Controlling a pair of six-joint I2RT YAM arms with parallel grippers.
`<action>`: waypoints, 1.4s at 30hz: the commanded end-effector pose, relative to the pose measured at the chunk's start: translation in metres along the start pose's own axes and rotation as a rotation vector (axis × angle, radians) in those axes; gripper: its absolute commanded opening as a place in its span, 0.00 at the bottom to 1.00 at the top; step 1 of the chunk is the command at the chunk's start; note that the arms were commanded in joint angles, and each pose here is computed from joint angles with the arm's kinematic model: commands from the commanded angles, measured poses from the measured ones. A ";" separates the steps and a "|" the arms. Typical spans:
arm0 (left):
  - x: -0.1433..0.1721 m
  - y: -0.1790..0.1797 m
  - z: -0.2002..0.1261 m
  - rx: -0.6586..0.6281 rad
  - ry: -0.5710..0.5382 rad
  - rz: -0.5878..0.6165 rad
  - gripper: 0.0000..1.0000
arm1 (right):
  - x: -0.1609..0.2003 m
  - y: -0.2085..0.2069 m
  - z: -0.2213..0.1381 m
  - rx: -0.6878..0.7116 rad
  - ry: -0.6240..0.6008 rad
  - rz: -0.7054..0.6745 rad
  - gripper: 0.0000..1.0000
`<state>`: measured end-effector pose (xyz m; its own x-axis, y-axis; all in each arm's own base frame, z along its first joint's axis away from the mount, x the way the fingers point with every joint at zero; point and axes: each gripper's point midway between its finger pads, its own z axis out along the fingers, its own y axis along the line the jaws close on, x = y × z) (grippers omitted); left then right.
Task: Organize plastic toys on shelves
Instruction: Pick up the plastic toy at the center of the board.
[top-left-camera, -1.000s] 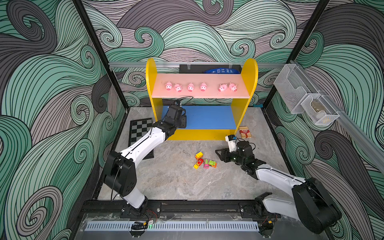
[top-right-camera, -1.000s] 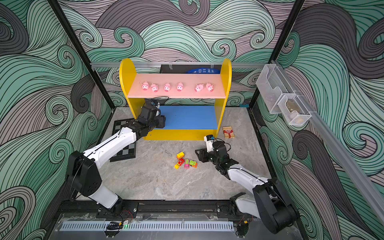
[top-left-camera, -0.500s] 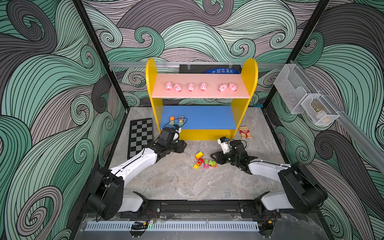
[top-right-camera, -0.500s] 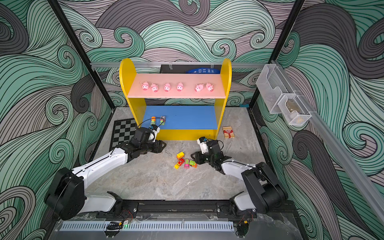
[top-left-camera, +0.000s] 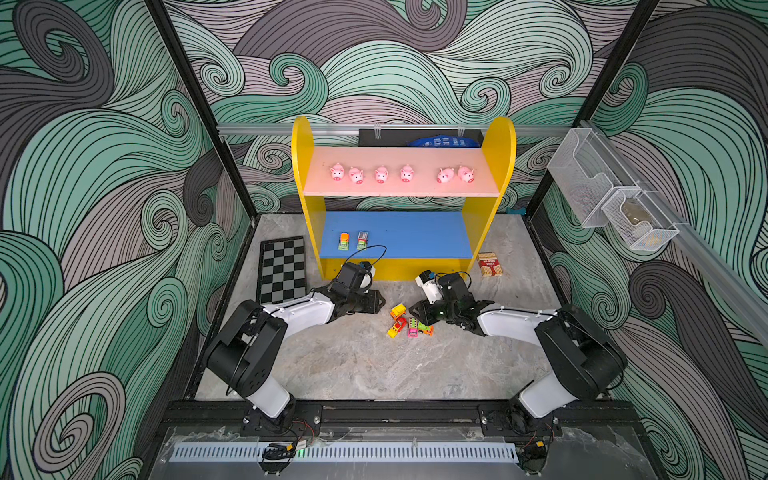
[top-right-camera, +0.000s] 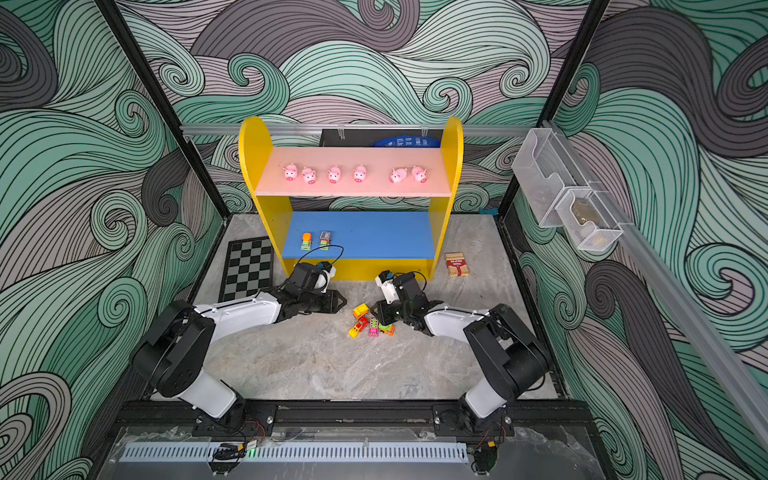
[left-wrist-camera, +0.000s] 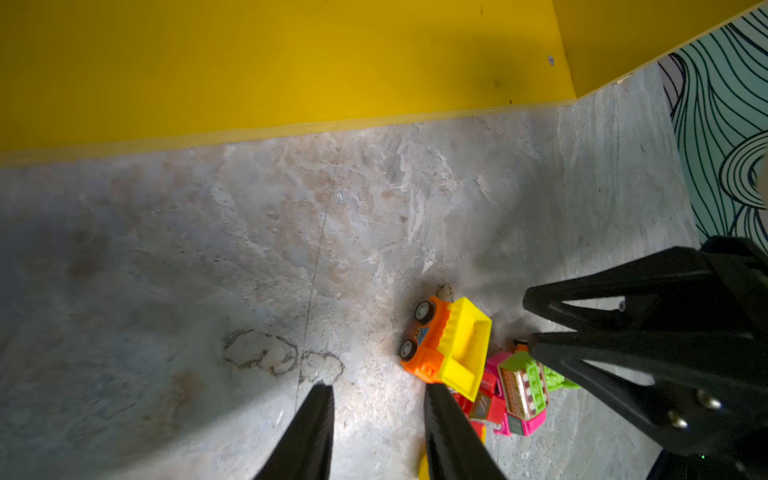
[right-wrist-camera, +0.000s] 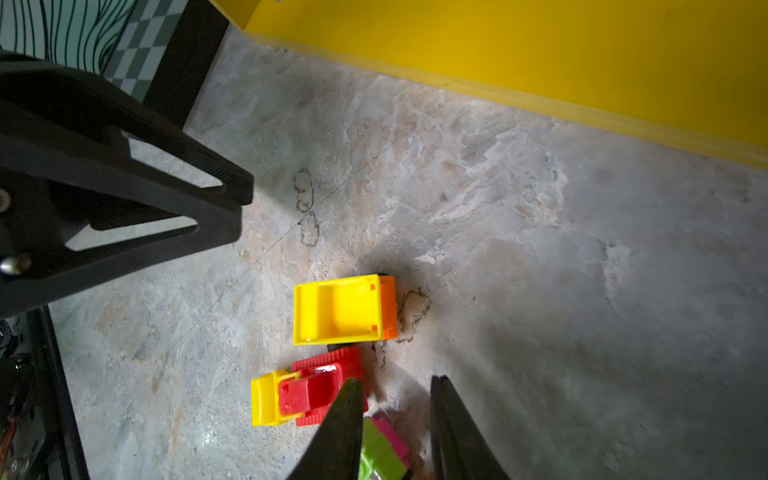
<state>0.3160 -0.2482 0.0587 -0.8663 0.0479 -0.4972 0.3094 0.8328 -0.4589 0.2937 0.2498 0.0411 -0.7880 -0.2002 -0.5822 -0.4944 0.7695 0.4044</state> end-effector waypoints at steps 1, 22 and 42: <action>-0.007 -0.008 0.010 0.024 -0.016 -0.013 0.38 | 0.004 0.002 0.006 0.008 0.039 -0.034 0.30; 0.010 0.001 0.040 -0.011 0.050 0.005 0.29 | -0.002 0.005 0.040 0.033 0.087 -0.047 0.28; 0.009 0.027 0.001 -0.194 -0.009 0.032 0.30 | -0.014 0.018 0.048 0.021 0.072 -0.039 0.30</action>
<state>0.3212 -0.2307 0.0390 -0.8567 0.0422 -0.5140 0.2414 0.9135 -0.3274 0.3097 0.2944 0.0159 -0.7926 -0.2920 -0.5353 -0.5310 0.7620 0.3706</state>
